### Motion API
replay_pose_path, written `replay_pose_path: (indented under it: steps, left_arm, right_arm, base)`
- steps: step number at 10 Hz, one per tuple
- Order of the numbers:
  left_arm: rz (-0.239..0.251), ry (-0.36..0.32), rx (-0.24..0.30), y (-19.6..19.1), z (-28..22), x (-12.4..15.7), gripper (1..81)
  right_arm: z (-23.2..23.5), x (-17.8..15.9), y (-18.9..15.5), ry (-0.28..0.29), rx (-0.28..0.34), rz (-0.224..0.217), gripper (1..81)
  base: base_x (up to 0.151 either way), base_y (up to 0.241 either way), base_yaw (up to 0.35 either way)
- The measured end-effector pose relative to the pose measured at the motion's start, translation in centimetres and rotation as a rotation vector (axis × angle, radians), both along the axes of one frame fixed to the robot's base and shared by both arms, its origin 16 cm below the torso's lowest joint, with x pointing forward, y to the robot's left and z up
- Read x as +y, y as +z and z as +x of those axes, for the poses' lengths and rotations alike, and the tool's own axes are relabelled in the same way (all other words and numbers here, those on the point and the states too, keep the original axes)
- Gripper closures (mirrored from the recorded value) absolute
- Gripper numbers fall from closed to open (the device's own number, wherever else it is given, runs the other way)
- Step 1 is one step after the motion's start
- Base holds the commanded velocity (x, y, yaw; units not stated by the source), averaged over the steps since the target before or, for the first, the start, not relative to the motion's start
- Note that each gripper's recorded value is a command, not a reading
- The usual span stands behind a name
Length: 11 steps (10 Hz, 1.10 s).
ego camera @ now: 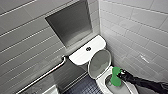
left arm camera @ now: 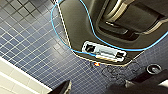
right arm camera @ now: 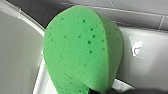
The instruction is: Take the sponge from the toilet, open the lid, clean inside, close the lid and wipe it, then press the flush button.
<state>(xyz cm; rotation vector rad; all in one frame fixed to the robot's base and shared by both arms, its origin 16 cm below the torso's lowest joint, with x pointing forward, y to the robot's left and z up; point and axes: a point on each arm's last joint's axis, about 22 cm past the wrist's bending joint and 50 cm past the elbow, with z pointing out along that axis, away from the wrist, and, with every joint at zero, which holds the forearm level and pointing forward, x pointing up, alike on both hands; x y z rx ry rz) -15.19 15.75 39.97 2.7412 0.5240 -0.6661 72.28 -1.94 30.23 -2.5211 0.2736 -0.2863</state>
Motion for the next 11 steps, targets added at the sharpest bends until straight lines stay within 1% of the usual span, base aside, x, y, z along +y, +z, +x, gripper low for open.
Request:
replay_pose_path:
  steps: [3, 4, 6, 8, 9, 10, 11]
  left_arm:
    - [-0.005, 0.002, -0.002, -0.1, 0.2, -0.4, 1.0]
    - [-0.007, 0.004, -0.004, -0.1, 0.3, -0.7, 1.0]
    - [-0.009, 0.004, -0.005, -0.1, 0.4, -0.8, 1.0]
    - [-0.01, 0.004, -0.005, -0.1, 0.4, -0.9, 1.0]
    - [-0.011, 0.004, -0.005, -0.1, 0.4, -1.0, 1.0]
    - [-0.012, 0.004, -0.006, -0.1, 0.4, -1.1, 1.0]
    - [-0.012, 0.005, -0.005, -0.1, 0.4, -1.1, 1.0]
  right_arm:
    - [0.1, -0.4, -0.2, -0.005, 0.0, -0.009, 81.1]
    - [0.0, -0.5, -0.1, -0.006, -0.005, 0.001, 81.1]
    - [-0.5, -1.4, 0.4, -0.011, -0.019, 0.035, 81.1]
    - [-2.4, -2.4, 0.9, -0.009, -0.01, 0.08, 81.1]
    - [-4.2, -3.4, 0.6, -0.013, 0.004, 0.091, 81.1]
    - [-5.2, -4.2, 0.2, -0.019, 0.01, 0.089, 81.1]
    - [-7.2, -6.0, -0.8, -0.049, 0.016, 0.081, 81.1]
  base:
    - [0.0, 0.0, 0.0]
    - [0.0, 0.0, 0.0]
    - [0.0, 0.0, 0.0]
    - [0.0, 0.0, 0.0]
    - [0.0, 0.0, 0.0]
    - [0.0, 0.0, 0.0]
    - [0.0, 0.0, 0.0]
